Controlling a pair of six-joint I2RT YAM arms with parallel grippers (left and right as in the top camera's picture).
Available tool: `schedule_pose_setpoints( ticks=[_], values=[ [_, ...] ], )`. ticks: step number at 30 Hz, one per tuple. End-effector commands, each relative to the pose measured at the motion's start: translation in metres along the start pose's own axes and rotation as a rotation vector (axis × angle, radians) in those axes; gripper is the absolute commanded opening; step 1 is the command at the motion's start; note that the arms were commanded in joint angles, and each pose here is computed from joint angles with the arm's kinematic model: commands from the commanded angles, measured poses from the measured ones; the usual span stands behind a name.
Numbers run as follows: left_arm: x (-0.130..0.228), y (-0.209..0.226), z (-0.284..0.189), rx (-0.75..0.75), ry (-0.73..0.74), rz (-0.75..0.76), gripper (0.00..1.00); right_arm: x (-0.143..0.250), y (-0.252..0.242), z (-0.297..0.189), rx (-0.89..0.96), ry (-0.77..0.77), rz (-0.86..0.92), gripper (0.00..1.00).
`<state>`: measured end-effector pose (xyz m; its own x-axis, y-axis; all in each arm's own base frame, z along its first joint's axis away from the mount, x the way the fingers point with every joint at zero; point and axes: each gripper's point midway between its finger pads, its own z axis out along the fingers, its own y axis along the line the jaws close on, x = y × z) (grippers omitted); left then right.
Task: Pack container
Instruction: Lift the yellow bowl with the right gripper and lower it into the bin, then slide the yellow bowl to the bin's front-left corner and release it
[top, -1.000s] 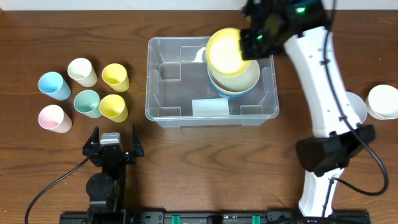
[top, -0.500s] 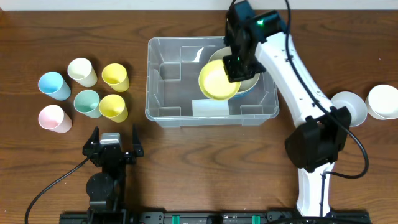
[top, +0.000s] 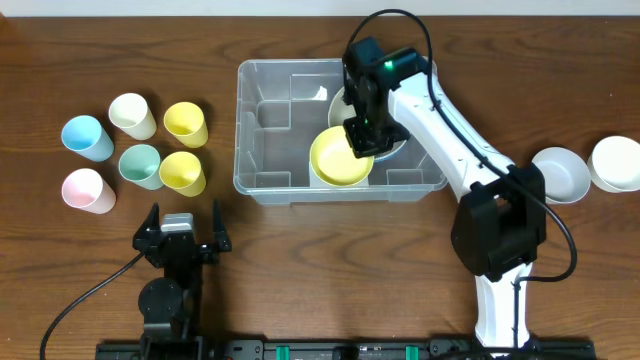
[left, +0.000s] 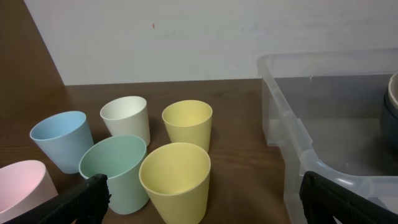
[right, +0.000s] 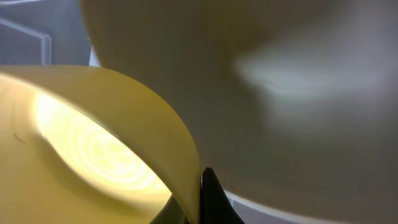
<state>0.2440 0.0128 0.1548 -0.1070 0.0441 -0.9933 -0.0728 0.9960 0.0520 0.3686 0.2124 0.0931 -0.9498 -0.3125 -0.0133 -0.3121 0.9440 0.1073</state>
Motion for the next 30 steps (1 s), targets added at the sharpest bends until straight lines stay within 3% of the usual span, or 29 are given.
schedule_pose_setpoints(
  ticks=[1, 14, 30],
  values=[
    [0.018, 0.004, 0.001, -0.024, 0.052, 0.021, 0.98, 0.008, -0.003, 0.013, 0.033, 0.041, -0.01, 0.01],
    [0.018, 0.004, 0.001, -0.024, 0.052, 0.021, 0.98, -0.001, -0.001, 0.007, 0.025, 0.003, -0.033, 0.01],
    [0.018, 0.004, 0.001, -0.024, 0.052, 0.021, 0.98, -0.025, 0.011, -0.043, 0.0, -0.11, -0.061, 0.01]
  ],
)
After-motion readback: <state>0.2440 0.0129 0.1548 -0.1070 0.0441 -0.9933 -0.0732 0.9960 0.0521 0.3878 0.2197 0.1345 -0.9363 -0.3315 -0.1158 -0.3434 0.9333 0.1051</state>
